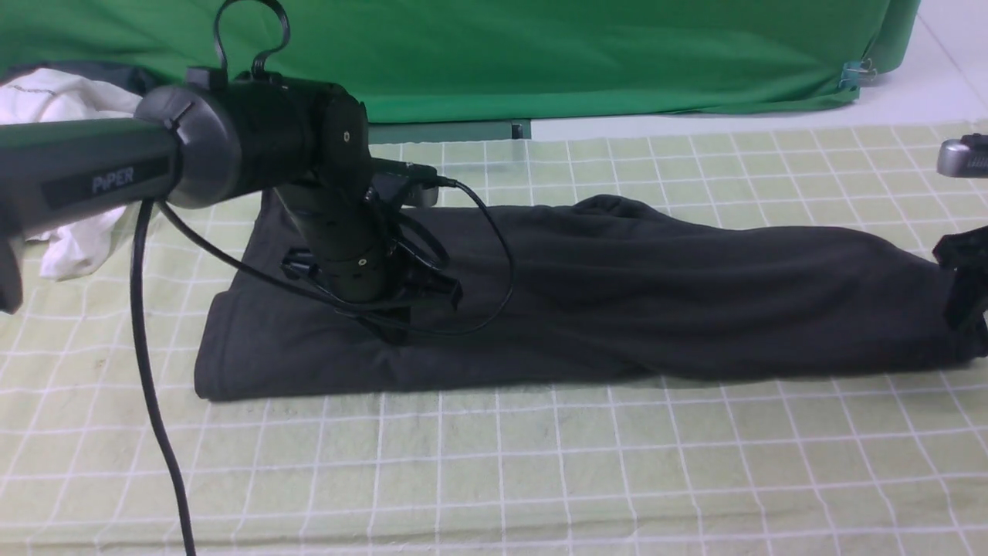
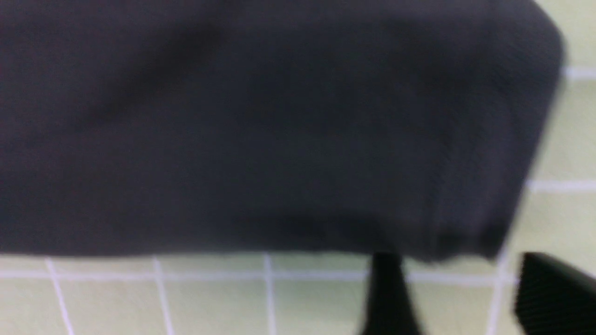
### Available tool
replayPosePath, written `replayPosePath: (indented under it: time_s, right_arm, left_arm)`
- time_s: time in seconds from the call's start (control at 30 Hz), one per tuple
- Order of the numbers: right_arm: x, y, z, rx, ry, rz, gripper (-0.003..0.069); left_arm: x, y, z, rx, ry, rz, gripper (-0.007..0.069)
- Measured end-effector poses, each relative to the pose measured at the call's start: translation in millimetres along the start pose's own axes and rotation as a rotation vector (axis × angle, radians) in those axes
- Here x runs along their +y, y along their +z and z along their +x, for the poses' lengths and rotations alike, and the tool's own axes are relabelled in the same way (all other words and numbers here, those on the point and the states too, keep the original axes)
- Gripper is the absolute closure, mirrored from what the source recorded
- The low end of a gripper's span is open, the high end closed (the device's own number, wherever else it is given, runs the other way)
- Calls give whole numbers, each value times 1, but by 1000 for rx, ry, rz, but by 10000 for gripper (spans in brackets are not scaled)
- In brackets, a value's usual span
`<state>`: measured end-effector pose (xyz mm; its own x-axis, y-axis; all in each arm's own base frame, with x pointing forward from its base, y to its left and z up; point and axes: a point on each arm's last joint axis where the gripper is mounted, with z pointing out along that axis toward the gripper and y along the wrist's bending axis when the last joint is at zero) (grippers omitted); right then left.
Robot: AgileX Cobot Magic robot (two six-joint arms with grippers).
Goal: Fold a long-sleeved shirt over a green coffee tablecloth.
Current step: 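Pull the folded dark garment lengthwise by its ends to straighten it flat on the table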
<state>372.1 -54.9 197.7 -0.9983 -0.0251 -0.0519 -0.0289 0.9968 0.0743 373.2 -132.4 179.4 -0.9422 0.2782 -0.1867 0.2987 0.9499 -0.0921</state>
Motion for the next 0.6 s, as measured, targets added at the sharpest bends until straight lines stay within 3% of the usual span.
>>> replayPosePath:
  time_s: [0.07,0.13,0.2,0.3,0.33,0.4,0.6]
  right_arm:
    - [-2,13,-4,1,-4,-3,120]
    - [-2,20,-5,10,-4,-4,116]
    - [-3,30,-6,34,-6,-9,181]
    - [-4,37,-6,53,-26,-14,413]
    - [-4,38,-6,59,-36,-14,520]
    - [-5,35,-7,67,-55,-3,603]
    - [-14,19,-11,105,-87,90,618]
  left_arm:
    - [1,0,-1,-18,-2,-3,614]
    - [2,0,-2,-23,-2,-4,614]
    - [2,0,-2,-28,-2,-5,614]
    - [2,2,-3,-29,-3,-5,614]
    - [2,5,-3,-21,-4,-5,614]
    - [3,11,-2,-7,-5,-6,614]
    - [3,14,-2,3,-7,-5,614]
